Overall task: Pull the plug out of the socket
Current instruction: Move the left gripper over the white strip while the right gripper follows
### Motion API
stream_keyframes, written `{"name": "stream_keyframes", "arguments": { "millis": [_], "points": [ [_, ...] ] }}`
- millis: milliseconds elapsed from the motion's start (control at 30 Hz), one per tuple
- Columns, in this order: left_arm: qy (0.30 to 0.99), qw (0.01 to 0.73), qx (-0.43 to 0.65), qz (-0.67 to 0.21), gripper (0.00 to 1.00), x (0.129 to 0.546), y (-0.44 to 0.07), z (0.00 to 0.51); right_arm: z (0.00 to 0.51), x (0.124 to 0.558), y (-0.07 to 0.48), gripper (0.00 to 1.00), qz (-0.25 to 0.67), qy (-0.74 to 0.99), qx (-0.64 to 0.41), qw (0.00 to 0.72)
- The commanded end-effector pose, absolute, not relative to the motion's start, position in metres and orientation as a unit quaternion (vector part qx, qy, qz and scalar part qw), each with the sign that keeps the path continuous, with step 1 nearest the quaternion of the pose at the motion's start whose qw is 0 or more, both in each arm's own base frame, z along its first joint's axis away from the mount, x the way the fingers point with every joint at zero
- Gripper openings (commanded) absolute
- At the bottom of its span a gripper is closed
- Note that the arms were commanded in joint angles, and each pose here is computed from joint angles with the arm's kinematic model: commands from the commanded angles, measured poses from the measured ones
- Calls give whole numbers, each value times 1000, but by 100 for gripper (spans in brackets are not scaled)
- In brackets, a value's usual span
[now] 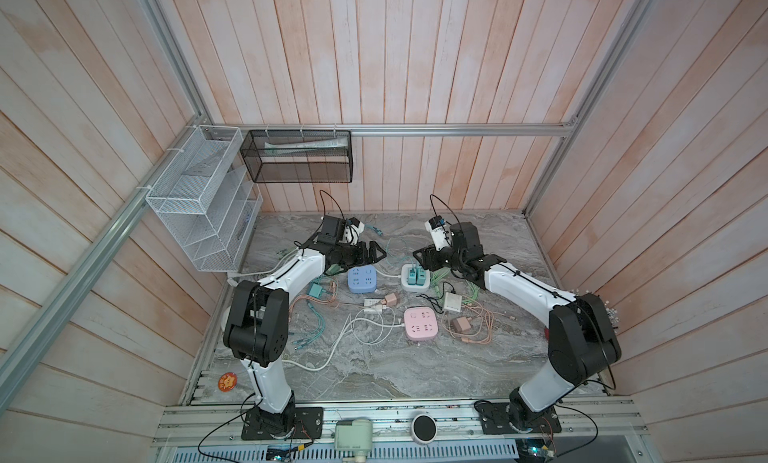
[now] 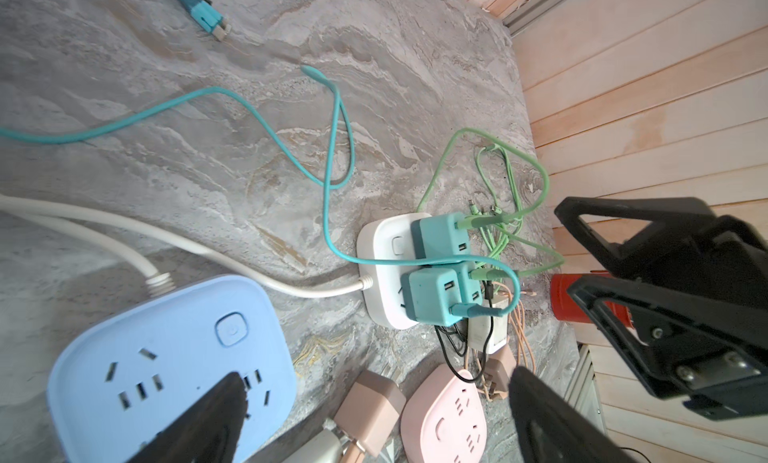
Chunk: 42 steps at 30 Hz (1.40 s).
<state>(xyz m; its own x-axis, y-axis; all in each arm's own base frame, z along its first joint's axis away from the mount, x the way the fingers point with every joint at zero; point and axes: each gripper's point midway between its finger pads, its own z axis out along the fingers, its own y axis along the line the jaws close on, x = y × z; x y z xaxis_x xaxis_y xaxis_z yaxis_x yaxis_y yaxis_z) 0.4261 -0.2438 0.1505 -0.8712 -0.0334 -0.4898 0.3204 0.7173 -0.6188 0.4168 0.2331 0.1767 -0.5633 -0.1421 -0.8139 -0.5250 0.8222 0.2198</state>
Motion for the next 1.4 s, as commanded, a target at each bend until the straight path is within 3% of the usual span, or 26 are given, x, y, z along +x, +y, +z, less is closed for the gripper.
{"name": "stream_keyframes", "arguments": {
  "millis": [0, 367, 567, 700, 1100, 1367],
  "points": [
    [893, 262, 102, -352, 100, 433, -257, 152, 190, 418, 210, 63, 215, 854, -159, 447],
    [885, 258, 175, -347, 100, 411, -295, 144, 179, 377, 180, 60, 210, 874, -104, 426],
    [874, 255, 227, -347, 100, 394, -317, 142, 157, 357, 183, 52, 241, 884, -92, 390],
    [864, 248, 258, -355, 95, 385, -331, 140, 143, 350, 190, 50, 265, 885, -93, 372],
    [864, 236, 296, -333, 89, 383, -348, 119, 109, 364, 220, 47, 340, 872, -94, 340],
    [866, 248, 301, -311, 86, 392, -348, 108, 91, 381, 229, 46, 335, 878, -103, 327]
  ]
}}
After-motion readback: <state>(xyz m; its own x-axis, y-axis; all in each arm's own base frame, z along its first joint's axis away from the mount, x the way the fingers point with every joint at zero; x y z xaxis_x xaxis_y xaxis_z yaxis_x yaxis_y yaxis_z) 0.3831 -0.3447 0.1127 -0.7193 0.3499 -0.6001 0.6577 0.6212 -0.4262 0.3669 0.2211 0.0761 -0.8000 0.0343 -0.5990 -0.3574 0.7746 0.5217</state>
